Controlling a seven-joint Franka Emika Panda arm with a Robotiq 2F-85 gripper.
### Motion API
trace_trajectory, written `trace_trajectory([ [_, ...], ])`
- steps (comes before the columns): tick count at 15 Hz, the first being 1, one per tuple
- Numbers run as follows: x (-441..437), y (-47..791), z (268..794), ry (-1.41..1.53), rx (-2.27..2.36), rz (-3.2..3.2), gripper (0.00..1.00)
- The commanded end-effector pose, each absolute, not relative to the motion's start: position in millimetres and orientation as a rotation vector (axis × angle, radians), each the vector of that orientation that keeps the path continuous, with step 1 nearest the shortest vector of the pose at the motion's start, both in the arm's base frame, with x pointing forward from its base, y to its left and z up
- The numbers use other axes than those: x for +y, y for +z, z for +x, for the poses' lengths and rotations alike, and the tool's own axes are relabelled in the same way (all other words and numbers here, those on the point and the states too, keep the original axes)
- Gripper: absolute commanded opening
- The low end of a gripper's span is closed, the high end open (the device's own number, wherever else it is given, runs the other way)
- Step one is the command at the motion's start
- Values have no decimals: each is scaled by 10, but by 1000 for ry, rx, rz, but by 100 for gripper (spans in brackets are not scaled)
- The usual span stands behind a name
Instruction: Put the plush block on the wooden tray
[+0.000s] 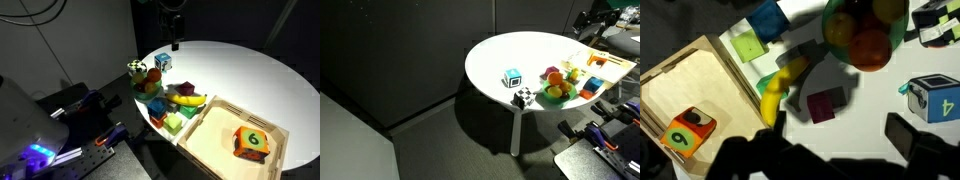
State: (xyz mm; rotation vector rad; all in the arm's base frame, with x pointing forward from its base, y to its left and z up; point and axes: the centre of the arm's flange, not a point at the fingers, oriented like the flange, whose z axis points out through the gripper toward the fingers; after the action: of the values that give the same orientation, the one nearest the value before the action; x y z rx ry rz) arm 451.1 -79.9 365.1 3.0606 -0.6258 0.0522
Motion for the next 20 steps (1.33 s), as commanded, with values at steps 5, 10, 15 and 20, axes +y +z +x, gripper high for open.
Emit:
trace_trajectory([
  [5, -512, 3991, 4234, -17, -592, 3043, 100],
  [10, -393, 4172, 4046, -15, -535, 3056, 100],
  [15, -320, 4332, 3850, 9, -427, 3083, 100],
  [20, -238, 4433, 3665, -41, -191, 3105, 100],
])
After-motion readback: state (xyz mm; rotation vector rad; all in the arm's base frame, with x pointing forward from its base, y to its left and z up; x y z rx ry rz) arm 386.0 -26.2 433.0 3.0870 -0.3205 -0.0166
